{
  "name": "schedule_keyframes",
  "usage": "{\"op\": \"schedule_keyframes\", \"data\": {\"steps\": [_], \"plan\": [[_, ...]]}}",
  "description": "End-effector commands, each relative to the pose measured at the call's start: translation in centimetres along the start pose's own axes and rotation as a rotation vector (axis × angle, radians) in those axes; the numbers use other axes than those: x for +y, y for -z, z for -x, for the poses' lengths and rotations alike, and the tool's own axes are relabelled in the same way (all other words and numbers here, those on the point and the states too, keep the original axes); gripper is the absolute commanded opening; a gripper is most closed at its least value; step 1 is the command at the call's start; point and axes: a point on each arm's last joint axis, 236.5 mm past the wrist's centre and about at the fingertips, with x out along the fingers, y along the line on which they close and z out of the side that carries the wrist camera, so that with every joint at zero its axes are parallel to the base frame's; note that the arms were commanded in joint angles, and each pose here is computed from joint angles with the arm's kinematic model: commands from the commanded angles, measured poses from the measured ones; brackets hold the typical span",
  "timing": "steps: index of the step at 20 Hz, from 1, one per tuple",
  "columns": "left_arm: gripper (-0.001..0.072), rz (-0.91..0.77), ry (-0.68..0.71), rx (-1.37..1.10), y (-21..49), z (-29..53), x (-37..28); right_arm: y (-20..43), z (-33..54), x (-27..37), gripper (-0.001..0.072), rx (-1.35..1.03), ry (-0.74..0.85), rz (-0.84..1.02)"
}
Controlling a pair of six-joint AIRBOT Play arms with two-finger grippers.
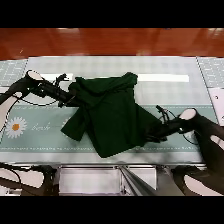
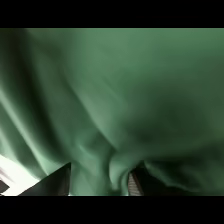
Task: Fold the shirts.
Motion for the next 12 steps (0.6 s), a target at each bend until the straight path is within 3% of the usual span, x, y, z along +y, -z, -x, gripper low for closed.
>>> {"op": "schedule_keyframes", "data": {"steps": [1, 2, 3, 5, 9, 12], "plan": [[0.0016, -0.002, 0.001, 0.003, 0.0, 0.0, -0.1, -3.6, -2.4, 3.9, 0.0408, -0.062, -0.037, 0.051], [0.0016, -0.002, 0.001, 0.003, 0.0, 0.0, -0.1, -4.7, -2.4, 5.2, 0.0404, -0.085, -0.05, 0.068], [0.0016, -0.002, 0.001, 0.003, 0.0, 0.0, -0.1, -5.9, -2.2, 6.5, 0.0334, -0.113, -0.063, 0.09], [0.0016, -0.006, 0.001, -0.003, 0.0, 0.2, -0.2, -7.6, -1.0, 9.4, 0.0026, -0.152, -0.094, 0.206], [0.0016, -0.1, 0.07, -0.157, -2.7, 6.4, -4.6, -10.9, 8.0, 15.8, 0.0025, -0.248, -0.07, 0.451], [0.0016, -0.257, 0.22, -0.451, -5.0, 17.7, -13.3, -14.7, 23.3, 20.3, 0.0025, -0.554, 0.074, 0.578]]}}
